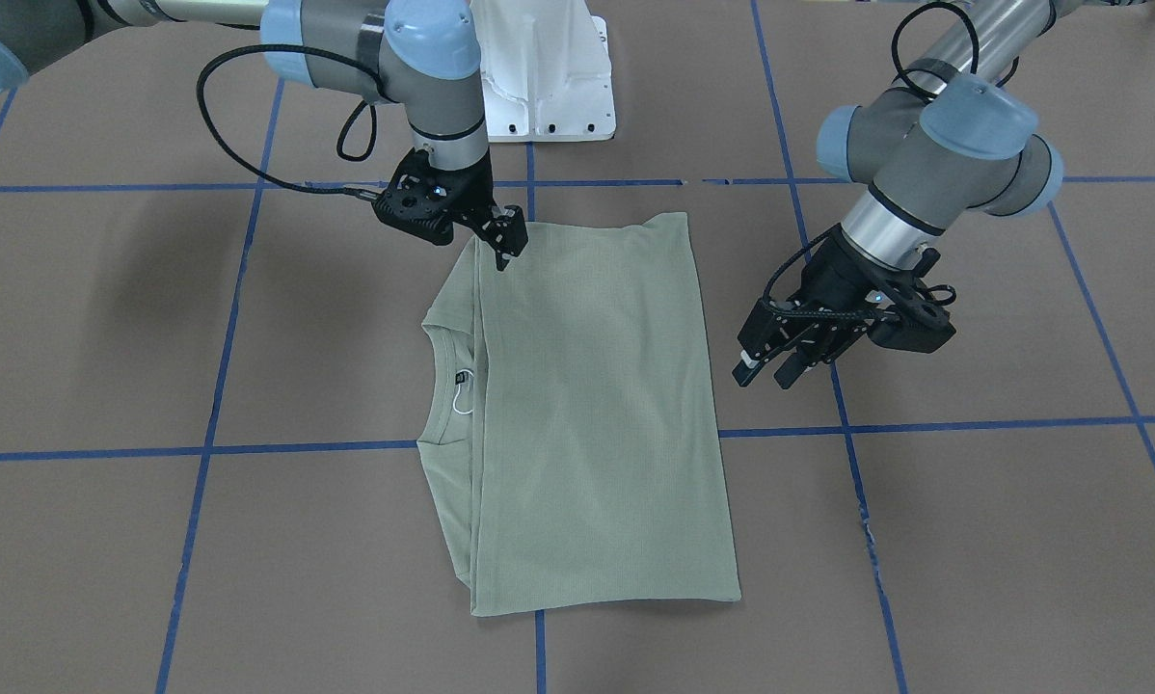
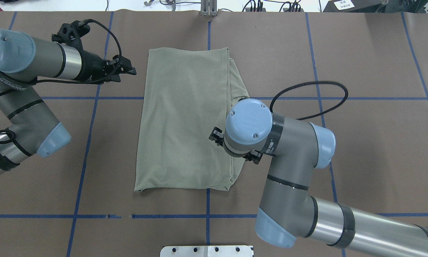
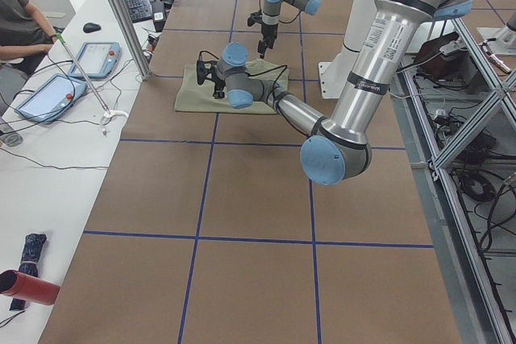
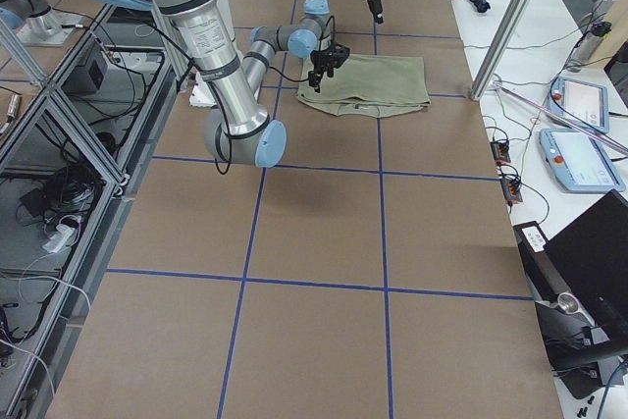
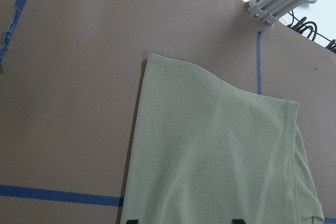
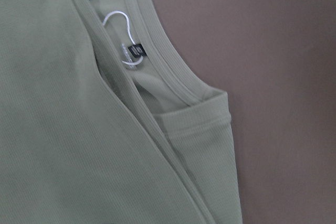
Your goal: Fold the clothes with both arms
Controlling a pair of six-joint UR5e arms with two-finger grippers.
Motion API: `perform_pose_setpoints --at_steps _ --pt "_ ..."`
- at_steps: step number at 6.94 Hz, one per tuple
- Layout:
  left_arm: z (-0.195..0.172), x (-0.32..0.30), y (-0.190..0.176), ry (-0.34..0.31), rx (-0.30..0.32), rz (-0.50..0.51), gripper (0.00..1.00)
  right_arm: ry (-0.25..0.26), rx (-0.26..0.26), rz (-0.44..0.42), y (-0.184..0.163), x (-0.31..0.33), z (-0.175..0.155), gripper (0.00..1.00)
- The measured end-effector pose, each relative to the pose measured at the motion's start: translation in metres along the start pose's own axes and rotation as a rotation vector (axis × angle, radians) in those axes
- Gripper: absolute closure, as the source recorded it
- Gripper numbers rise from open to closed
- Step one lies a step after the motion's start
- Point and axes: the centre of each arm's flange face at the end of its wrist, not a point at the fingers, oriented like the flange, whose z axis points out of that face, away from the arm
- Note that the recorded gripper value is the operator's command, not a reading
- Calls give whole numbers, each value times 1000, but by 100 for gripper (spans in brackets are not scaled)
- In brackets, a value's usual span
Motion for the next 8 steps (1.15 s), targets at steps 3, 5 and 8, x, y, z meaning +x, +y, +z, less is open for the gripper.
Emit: perform_pose_setpoints --at_steps 3,5,8 --pt "-1 1 0 2 2 -1 33 -106 -53 252 26 49 41 8" --pt "-2 2 0 4 2 0 33 -107 -39 279 29 54 53 18" --pt "-2 2 0 5 2 1 33 -101 -34 318 35 51 62 34"
